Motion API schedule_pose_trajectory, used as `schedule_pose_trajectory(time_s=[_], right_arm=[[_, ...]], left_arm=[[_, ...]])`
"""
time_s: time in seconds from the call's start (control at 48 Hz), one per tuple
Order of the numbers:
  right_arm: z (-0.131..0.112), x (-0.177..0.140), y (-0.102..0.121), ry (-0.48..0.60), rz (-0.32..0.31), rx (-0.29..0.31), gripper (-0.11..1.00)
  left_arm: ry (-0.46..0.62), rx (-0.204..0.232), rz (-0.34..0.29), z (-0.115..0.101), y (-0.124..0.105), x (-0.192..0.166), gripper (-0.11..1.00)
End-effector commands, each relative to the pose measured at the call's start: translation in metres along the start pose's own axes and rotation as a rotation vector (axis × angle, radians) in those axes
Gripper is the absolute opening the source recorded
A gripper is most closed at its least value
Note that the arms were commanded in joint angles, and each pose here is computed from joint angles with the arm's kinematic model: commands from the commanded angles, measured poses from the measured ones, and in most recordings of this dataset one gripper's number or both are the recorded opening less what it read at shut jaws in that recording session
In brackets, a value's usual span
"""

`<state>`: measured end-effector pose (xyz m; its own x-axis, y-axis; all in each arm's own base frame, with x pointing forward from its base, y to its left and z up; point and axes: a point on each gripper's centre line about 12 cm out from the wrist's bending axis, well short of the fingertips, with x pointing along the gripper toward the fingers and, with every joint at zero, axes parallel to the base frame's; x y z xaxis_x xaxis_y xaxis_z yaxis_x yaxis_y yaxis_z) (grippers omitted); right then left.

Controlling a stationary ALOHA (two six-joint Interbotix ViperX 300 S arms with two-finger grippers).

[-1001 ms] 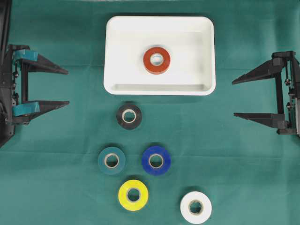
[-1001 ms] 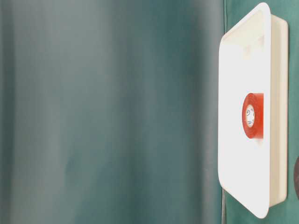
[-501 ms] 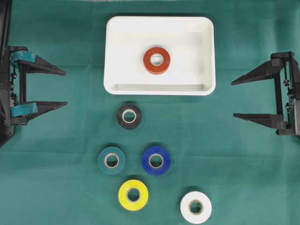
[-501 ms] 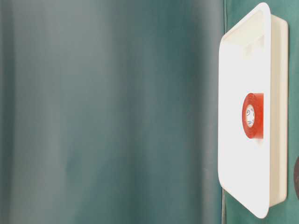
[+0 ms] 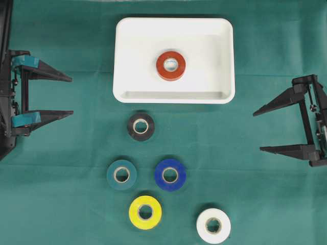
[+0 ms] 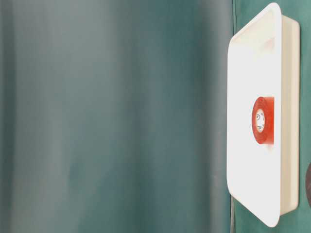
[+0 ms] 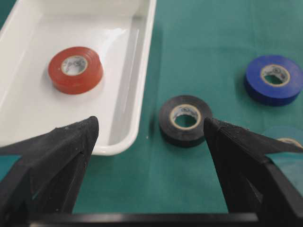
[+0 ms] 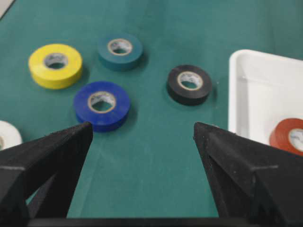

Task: Pick up the tape from a random location and place it into the white case.
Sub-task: 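Move the right gripper toward the blue tape roll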

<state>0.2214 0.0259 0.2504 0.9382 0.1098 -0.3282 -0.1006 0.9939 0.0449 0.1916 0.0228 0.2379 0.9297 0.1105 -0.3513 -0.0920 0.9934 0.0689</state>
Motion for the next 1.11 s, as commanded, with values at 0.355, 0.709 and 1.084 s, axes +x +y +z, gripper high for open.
schedule_pose_trajectory(time_s=[0.355, 0.709, 1.084], right_arm=[[0.012, 0.008, 0.002, -0.029, 0.007, -0.002, 0.91], [0.036, 0.051, 0.007, -0.036, 0.018, -0.007, 0.91], [0.062, 0.124, 0.009, -0.008, 0.017, -0.010, 0.91]], left_arm=[[-0.011, -0.002, -0.002, 0.004, 0.000, 0.001, 0.98], [-0.008, -0.002, -0.003, 0.004, 0.000, 0.002, 0.98], [-0.006, -0.004, -0.003, 0.004, 0.000, 0.002, 0.98]])
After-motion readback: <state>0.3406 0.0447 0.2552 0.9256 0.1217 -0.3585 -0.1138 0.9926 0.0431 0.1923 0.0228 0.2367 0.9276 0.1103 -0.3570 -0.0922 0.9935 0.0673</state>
